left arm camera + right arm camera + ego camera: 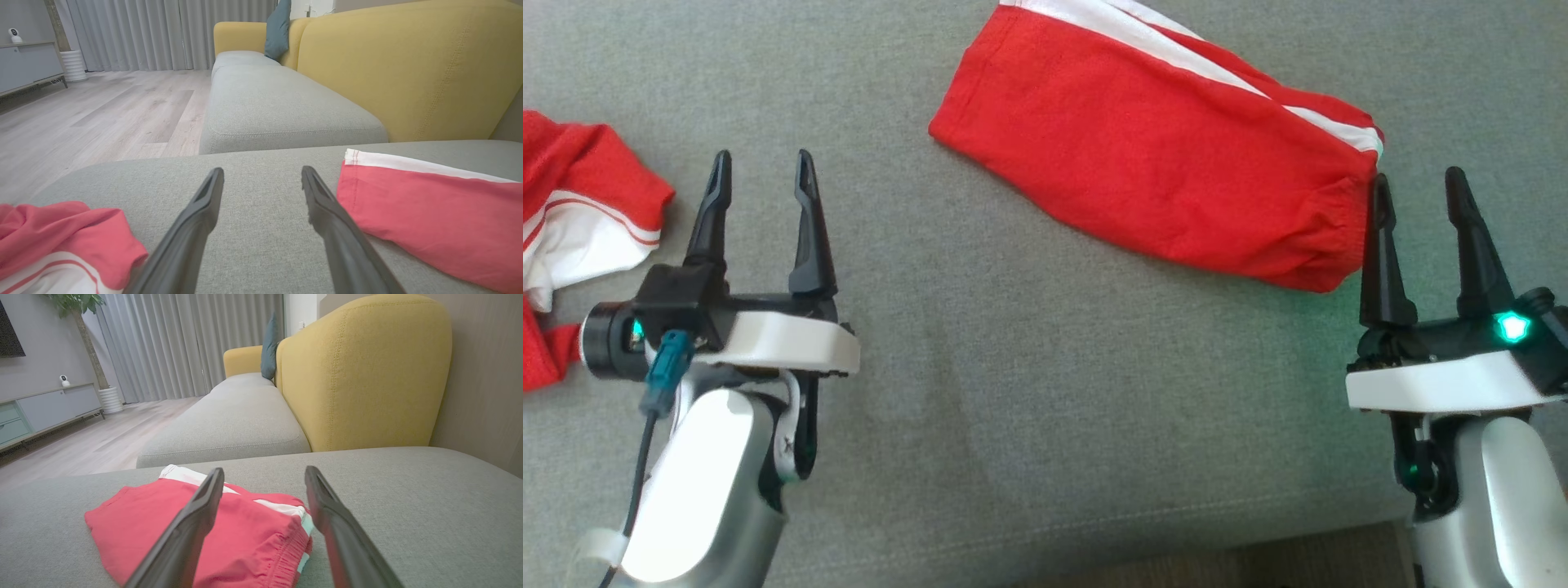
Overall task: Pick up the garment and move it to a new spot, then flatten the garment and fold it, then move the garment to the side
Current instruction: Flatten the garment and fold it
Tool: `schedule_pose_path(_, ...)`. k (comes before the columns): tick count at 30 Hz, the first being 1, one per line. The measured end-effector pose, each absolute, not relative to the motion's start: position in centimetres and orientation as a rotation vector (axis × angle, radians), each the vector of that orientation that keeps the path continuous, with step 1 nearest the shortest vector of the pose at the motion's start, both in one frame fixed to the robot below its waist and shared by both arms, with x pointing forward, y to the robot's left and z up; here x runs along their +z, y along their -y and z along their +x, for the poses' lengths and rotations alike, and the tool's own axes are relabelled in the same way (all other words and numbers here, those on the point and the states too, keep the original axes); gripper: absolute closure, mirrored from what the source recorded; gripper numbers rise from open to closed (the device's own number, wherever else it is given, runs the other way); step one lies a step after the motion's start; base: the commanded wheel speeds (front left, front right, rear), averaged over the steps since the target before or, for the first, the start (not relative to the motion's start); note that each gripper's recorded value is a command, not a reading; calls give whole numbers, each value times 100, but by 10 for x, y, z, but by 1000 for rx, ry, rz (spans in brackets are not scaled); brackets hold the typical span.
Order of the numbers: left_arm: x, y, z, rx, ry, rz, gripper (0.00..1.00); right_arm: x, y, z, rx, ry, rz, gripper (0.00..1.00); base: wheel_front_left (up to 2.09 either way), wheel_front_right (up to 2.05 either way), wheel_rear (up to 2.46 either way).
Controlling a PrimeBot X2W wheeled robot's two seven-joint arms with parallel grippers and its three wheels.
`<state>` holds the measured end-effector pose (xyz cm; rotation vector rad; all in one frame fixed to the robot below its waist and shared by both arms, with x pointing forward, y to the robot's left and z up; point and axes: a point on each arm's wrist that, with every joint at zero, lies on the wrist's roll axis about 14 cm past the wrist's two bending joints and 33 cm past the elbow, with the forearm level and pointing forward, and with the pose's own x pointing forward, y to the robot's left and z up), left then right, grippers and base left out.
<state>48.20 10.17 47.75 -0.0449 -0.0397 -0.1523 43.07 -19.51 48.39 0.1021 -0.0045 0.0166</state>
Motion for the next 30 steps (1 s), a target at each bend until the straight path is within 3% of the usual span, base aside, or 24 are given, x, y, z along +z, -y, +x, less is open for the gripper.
schedule_pose_path(12,468,-100,483,-170,22,-39,0,479,195,433,14,-9,118,0,0,0,0)
schedule_pose_path(17,450,-73,484,-296,-33,-26,0,474,196,435,12,-20,117,0,0,0,0)
schedule_pose_path(22,446,-14,519,-510,-104,-2,0,465,199,434,2,-52,129,0,0,0,0)
schedule_pose_path(30,381,13,542,-610,-419,85,0,456,215,423,-51,-79,148,0,0,0,0)
